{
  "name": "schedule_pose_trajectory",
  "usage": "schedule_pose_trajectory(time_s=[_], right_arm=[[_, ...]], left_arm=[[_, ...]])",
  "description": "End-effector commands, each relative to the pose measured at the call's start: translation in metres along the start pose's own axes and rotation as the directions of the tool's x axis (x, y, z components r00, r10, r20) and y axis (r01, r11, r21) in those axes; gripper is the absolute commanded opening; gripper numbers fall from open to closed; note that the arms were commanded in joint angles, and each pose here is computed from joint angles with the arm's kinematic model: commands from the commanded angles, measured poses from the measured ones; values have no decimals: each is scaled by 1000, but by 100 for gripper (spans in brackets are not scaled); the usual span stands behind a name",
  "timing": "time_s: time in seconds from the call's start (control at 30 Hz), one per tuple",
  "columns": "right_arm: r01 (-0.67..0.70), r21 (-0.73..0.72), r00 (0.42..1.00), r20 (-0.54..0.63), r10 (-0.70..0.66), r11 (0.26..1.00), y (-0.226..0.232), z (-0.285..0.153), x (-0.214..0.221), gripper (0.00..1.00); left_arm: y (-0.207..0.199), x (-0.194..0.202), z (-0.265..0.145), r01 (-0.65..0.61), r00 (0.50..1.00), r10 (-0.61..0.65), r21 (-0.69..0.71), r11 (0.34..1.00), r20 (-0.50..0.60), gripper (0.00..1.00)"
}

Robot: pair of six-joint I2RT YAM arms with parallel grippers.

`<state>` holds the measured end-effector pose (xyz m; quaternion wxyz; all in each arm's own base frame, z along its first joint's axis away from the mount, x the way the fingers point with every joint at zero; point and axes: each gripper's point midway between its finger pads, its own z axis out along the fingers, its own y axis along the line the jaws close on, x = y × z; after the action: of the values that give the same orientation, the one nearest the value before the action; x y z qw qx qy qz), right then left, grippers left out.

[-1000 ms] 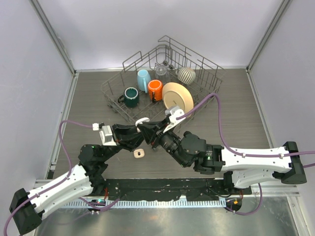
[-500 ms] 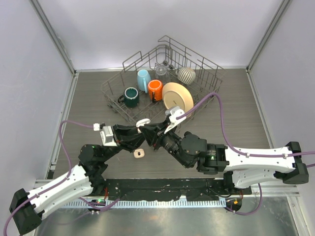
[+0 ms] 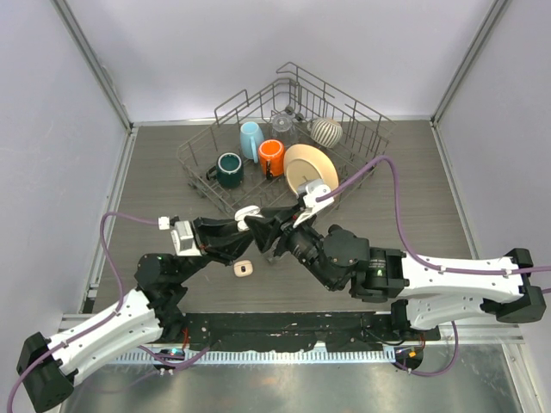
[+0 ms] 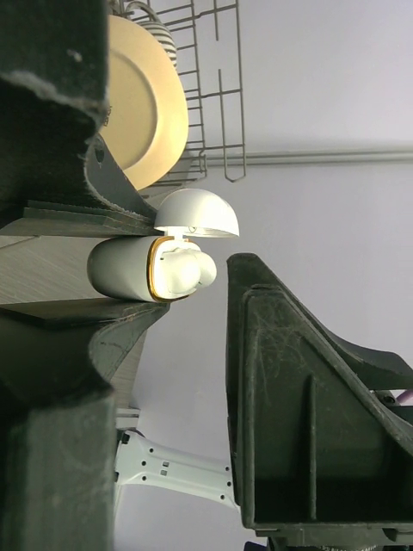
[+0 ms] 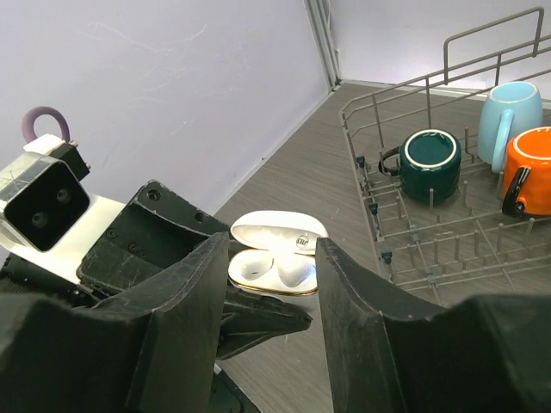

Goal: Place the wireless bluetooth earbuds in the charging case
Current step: Place the earbud in the charging case, then close the charging case.

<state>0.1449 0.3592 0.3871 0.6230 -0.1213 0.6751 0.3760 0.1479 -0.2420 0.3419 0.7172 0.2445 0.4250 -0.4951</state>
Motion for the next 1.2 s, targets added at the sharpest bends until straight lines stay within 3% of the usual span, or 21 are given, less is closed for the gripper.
schedule_pose_trajectory(time_s=[0.0, 0.17, 0.3, 0.43, 0.53, 0.6, 0.83, 1.17], right_arm=[[-91, -42, 990, 106, 95, 995, 7, -11, -54, 51], [-128, -38, 982, 133, 132, 991, 4, -19, -81, 53], [-110, 85, 990, 94, 102, 990, -11, -15, -83, 54], [-41, 158, 998, -33, 46, 987, -20, -1, -57, 54], [-115, 169, 984, -118, 136, 979, -35, 19, -46, 54], [-176, 117, 962, -190, 196, 977, -33, 28, -36, 54], [-175, 41, 929, -323, 179, 984, -21, 28, -5, 51], [-232, -53, 876, -446, 184, 971, -19, -15, 29, 39]], left_arm=[[-7, -27, 5, -36, 996, 34, 31, 999, 80, 0], [-8, -19, 3, -29, 999, 28, 37, 999, 42, 0], [-15, -19, 1, -33, 999, 31, 70, 997, 31, 0], [-26, -21, 2, -39, 999, 36, 137, 990, 23, 0], [-37, -21, 3, -36, 999, 36, 201, 979, 6, 0], [-40, -22, 4, -36, 999, 36, 217, 975, 1, 0], [-42, -20, 5, -32, 999, 38, 230, 973, -22, 0], [-25, -13, 7, -26, 999, 32, 138, 990, -41, 0]])
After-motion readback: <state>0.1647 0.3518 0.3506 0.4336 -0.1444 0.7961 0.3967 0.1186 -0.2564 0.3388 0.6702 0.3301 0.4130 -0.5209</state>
